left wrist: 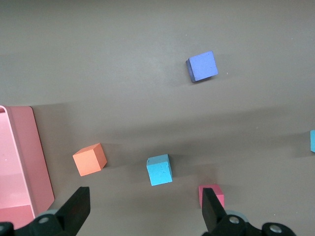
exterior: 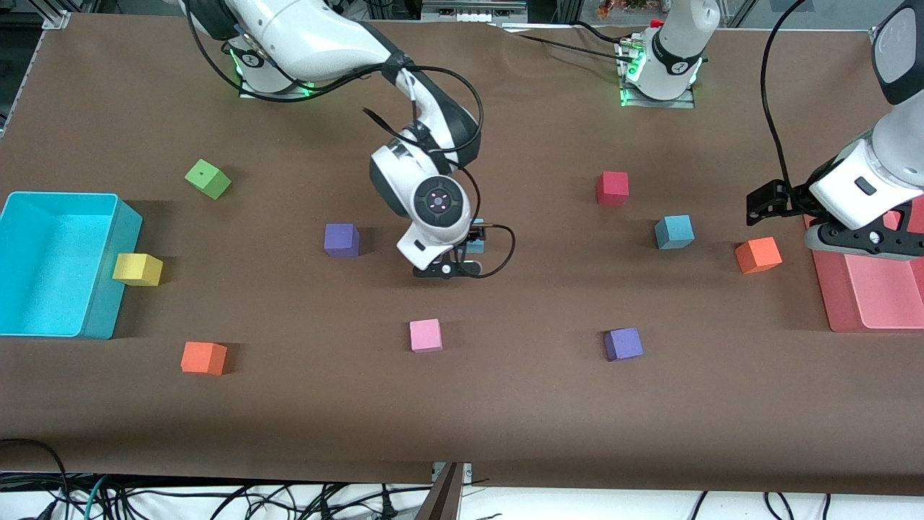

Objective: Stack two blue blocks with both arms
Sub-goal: 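Set the cube down, open the right gripper while the left gripper reaches out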

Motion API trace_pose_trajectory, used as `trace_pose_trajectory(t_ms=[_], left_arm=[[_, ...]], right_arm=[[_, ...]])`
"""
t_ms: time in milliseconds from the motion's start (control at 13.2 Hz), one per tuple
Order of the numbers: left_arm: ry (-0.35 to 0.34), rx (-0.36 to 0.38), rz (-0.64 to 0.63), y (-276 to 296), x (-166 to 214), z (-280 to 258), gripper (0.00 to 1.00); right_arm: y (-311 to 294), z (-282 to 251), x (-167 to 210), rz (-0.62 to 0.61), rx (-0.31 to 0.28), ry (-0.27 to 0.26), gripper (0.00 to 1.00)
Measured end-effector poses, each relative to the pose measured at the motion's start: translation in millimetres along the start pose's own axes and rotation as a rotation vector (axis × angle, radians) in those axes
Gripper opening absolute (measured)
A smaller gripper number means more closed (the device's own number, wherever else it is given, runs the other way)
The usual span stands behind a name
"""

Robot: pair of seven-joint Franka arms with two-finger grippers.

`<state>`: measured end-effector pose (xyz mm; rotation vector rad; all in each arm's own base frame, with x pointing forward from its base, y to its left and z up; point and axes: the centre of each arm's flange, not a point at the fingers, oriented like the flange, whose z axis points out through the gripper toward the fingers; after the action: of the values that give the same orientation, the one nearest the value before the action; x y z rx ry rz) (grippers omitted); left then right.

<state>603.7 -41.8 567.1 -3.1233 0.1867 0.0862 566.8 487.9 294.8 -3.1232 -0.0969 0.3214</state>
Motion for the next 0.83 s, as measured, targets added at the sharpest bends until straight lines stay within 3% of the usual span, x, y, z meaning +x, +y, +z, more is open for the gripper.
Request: trace_pose_trajectory(t_ms=[302, 453, 529, 680, 831], left_arm=[[-0.022, 0.0, 0.005, 3.0, 4.6, 11.5, 1.0], [-0.035, -0.001, 0.016, 9.3, 8.1, 19.0, 1.0], [-0.041, -0.001, 0.021, 12.6, 9.7, 22.7, 1.0], [-0.055, -0.001, 0.028, 16.4, 12.8, 30.9, 1.0], [-0.074, -0.001, 0.035, 20.7, 15.2, 44.2, 1.0]], right_arm=[[29.9, -25.5, 16.6, -0.208, 0.073, -0.008, 1.0], [35.7, -29.9, 21.2, -0.357, 0.165, -0.025, 1.0], [36.3, -35.3, 22.0, -0.431, 0.206, -0.011, 1.0], [42.0, -51.5, 22.5, -0.551, 0.275, 0.076, 1.0], [60.0, -52.9, 15.7, -0.671, 0.381, 0.136, 1.0]])
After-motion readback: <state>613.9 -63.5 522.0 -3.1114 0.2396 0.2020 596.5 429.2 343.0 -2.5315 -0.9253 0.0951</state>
